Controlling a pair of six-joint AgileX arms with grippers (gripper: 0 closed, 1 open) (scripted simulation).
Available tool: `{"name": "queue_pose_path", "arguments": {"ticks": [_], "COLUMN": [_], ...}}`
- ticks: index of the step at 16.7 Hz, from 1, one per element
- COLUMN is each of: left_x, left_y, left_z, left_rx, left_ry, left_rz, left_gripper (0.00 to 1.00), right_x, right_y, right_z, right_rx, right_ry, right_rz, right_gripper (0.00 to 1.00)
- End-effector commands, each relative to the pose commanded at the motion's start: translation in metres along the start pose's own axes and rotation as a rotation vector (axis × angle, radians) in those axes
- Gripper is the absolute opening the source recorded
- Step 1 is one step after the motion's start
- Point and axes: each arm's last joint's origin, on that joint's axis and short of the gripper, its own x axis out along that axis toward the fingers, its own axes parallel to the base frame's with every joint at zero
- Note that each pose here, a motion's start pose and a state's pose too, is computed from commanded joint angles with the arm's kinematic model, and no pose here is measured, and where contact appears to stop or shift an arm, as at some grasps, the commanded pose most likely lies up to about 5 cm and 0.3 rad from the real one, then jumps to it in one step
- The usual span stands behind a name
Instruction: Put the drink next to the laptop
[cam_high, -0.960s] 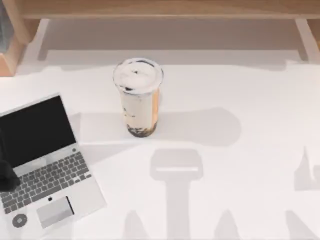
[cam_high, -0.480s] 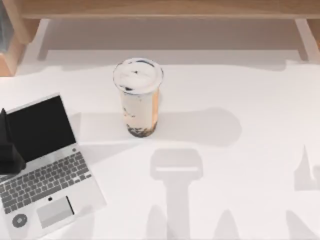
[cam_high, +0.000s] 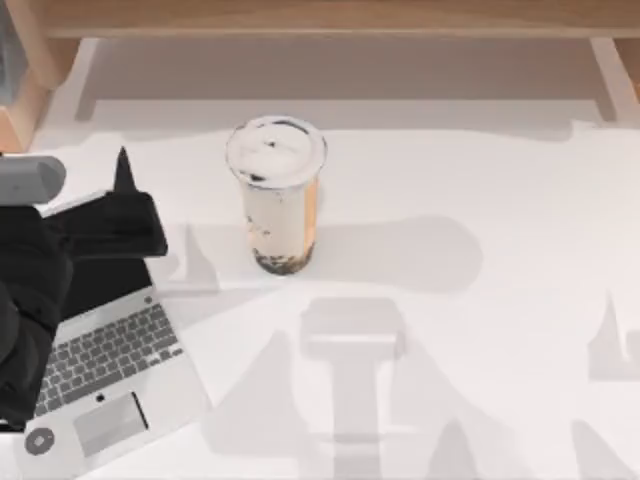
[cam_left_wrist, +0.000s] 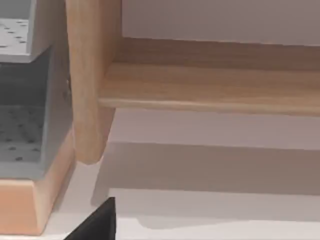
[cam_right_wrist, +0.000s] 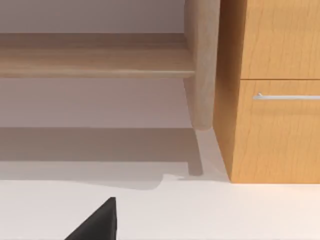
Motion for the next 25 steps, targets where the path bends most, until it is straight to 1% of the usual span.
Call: {"name": "queue_pose_path", "arguments": {"ticks": [2,5,8,11,14,21,23,25], "left_x": [0.015,0.028,0.028,0.022,0.016,0.017,0.027,0.045], "left_y": [-0.028,-0.071,-0.106,-0.129,-0.141,-0.141,-0.143,-0.145], "left_z": [-0.013,-0.043,-0.076,-0.103,-0.117,-0.118,-0.118,-0.119], "left_rx": [0.008,0.026,0.039,0.042,0.039,0.041,0.038,0.038], "left_ry": [0.026,0.053,0.061,0.056,0.05,0.051,0.049,0.048], "left_rz": [-0.001,-0.002,-0.002,-0.003,-0.005,-0.003,-0.005,-0.006], "left_gripper": [1.0,1.0,1.0,1.0,1.0,1.0,1.0,1.0], "right_x": [0.0,0.0,0.0,0.0,0.0,0.0,0.0,0.0], "right_y": [0.0,0.0,0.0,0.0,0.0,0.0,0.0,0.0], "right_z": [0.0,0.0,0.0,0.0,0.0,0.0,0.0,0.0], "right_rx": [0.0,0.0,0.0,0.0,0.0,0.0,0.0,0.0], "right_ry": [0.0,0.0,0.0,0.0,0.0,0.0,0.0,0.0], "right_rz": [0.0,0.0,0.0,0.0,0.0,0.0,0.0,0.0], "right_gripper": [1.0,1.0,1.0,1.0,1.0,1.0,1.0,1.0]}}
